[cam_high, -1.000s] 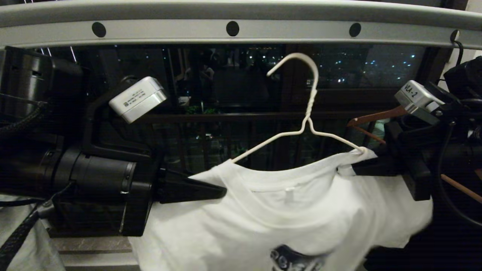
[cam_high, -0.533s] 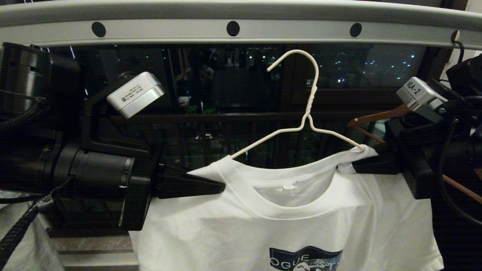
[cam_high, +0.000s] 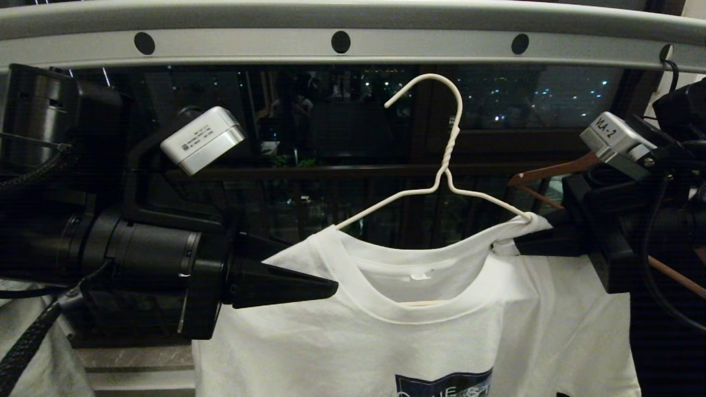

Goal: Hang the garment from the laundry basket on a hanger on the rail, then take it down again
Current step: Hang the clothes rack on the clothesline

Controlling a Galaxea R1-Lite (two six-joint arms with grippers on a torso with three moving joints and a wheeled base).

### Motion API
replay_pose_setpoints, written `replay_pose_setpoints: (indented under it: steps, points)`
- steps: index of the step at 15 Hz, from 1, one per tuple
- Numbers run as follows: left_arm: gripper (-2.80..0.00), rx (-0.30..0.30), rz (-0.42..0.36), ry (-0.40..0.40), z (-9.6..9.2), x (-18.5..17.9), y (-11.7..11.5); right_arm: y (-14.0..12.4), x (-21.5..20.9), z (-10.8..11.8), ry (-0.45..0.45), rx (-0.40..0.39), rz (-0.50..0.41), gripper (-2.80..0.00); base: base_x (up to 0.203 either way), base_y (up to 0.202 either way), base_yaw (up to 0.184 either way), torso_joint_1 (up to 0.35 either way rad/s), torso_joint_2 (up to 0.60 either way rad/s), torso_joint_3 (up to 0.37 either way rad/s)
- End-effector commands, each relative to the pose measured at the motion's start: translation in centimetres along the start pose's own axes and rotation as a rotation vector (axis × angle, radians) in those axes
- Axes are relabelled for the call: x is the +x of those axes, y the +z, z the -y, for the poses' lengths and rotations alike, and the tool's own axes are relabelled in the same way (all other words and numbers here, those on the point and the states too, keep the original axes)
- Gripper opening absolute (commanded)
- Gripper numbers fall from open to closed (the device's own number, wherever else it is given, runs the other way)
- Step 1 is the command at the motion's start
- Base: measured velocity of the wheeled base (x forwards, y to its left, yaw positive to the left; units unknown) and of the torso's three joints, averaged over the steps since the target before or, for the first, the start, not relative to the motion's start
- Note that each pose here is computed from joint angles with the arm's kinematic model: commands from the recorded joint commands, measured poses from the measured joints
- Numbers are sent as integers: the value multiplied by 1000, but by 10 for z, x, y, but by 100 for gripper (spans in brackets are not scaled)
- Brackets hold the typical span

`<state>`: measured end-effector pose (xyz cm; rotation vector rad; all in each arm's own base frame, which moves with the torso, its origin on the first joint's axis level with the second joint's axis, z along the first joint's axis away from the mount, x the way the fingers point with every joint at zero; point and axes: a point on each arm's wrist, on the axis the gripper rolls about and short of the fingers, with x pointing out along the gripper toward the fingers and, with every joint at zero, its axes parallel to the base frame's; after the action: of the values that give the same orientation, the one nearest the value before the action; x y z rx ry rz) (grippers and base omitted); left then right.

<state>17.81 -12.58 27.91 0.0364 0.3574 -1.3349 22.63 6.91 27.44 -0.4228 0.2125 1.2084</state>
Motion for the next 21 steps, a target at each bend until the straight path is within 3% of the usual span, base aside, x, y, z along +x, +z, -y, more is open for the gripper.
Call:
replay_pose_setpoints:
  steps: [1,6,10,11,17,21]
  points:
    - [0,2,1,0,0,0,0,0,0,-1,4,-4,3,-280,0,0,0,0,0,0]
    - [0,59,69,173,14,-22,19,-10,4,-3,-1,32,-37,-280,0,0,0,0,0,0]
    - [0,39,139,229,29,-39,31,-10,3,-4,-2,35,-41,-280,0,0,0,0,0,0]
    - [-280,44,156,233,35,-45,33,-9,6,-7,12,32,-39,-280,0,0,0,0,0,0]
    - [-280,73,221,246,70,-80,41,8,27,-26,30,105,-87,-280,0,0,0,0,0,0]
    - [-280,96,301,409,87,-102,47,32,41,-43,-72,201,-92,-280,0,0,0,0,0,0]
